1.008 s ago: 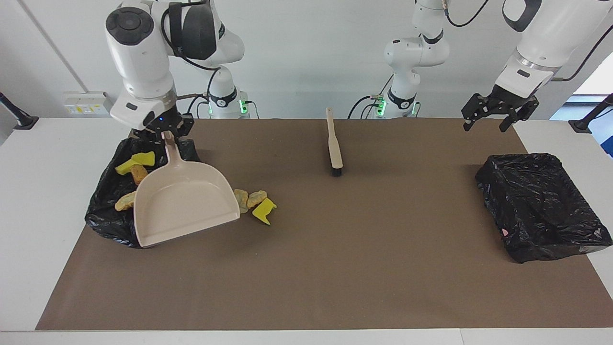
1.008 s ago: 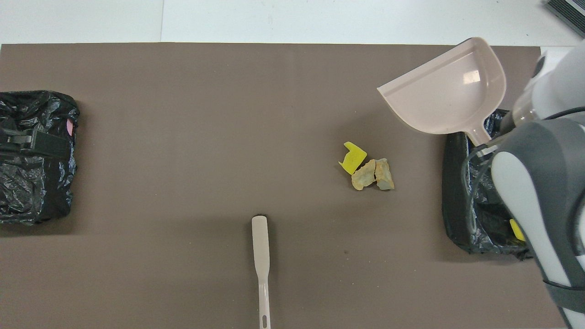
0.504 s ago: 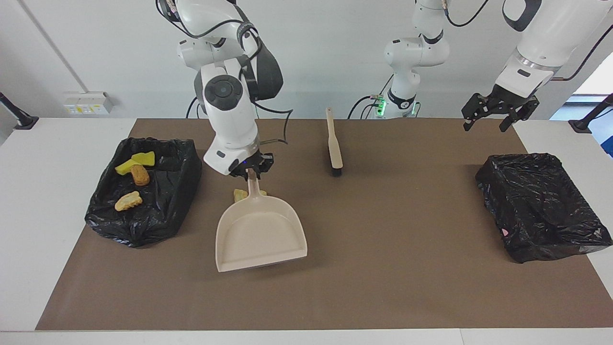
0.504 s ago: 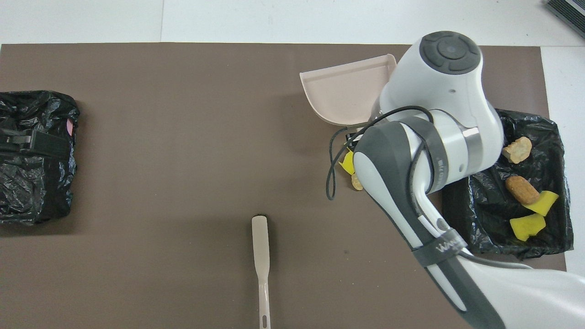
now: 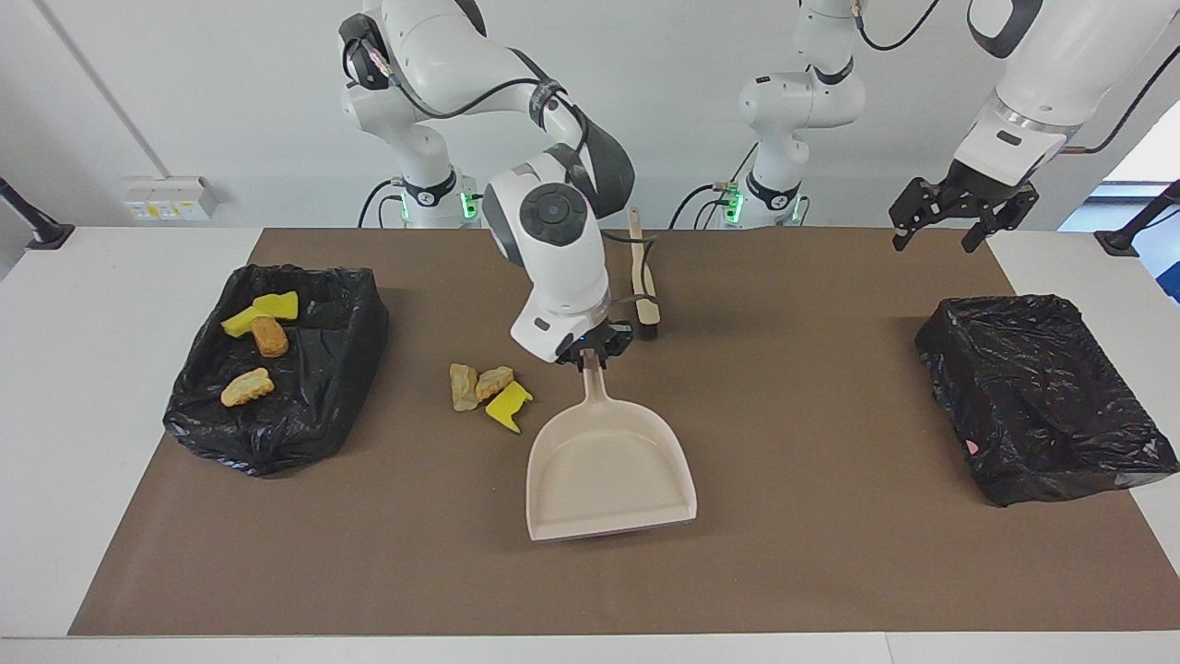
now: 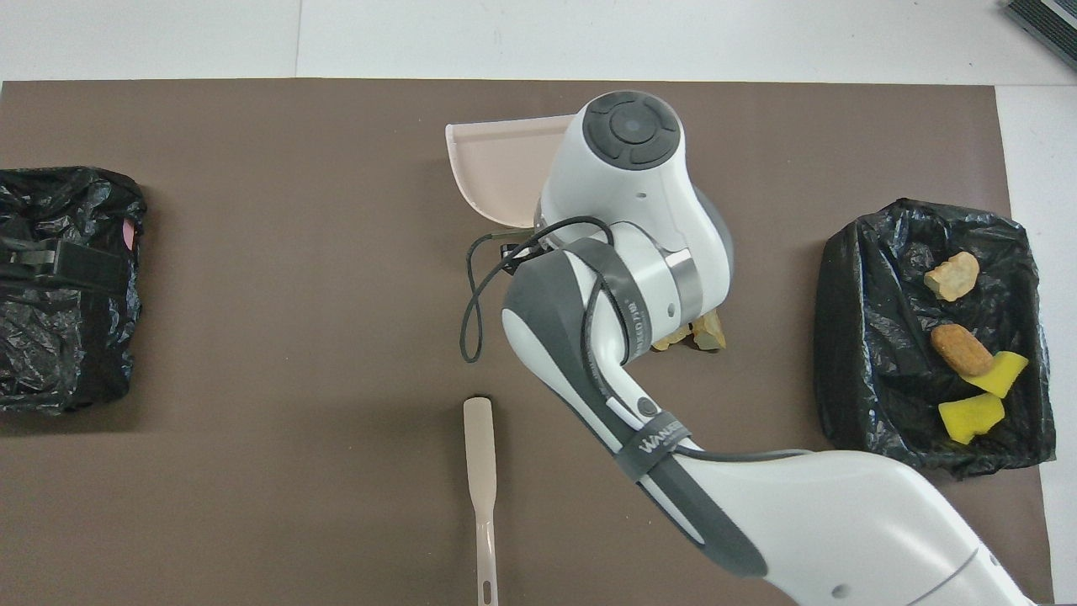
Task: Sweep and dump trash in bin
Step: 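Bring the empty dustpan back and set it on the table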
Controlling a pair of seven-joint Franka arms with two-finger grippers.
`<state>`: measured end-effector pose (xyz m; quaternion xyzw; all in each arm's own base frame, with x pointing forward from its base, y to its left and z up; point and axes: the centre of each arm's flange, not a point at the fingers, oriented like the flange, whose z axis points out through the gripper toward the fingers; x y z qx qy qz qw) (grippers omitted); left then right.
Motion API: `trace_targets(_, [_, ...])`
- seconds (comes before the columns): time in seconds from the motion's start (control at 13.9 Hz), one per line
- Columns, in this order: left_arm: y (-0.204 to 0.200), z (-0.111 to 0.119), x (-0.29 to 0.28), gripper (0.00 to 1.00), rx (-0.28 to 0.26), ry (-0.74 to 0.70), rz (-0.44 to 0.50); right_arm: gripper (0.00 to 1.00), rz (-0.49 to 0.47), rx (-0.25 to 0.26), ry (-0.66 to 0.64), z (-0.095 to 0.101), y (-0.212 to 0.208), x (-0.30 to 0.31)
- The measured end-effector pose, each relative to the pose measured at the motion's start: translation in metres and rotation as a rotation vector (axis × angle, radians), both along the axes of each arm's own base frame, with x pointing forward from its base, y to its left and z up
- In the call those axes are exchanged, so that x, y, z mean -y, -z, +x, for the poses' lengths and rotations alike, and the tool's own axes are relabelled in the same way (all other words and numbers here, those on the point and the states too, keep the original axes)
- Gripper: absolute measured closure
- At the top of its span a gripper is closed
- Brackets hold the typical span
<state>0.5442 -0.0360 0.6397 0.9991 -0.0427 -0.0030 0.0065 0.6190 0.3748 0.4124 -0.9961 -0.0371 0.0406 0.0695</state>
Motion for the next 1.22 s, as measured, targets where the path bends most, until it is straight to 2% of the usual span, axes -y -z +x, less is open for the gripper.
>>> trace_targets(0.22, [0.000,0.000,0.000,0.00,0.000,0.000,0.000,0.68,0.001,-0.004,-0.011,-0.011,0.032,-0.040])
trace_targets(0.65, [0.000,0.000,0.000,0.00,0.000,0.000,0.000,0.68,-0.020,-0.038,-0.032,-0.037,0.059,-0.080])
trace_targets(1.22, [0.000,-0.001,0.000,0.00,-0.007,0.000,0.000,0.68,-0.010,-0.021,-0.010,-0.032,0.066,-0.080])
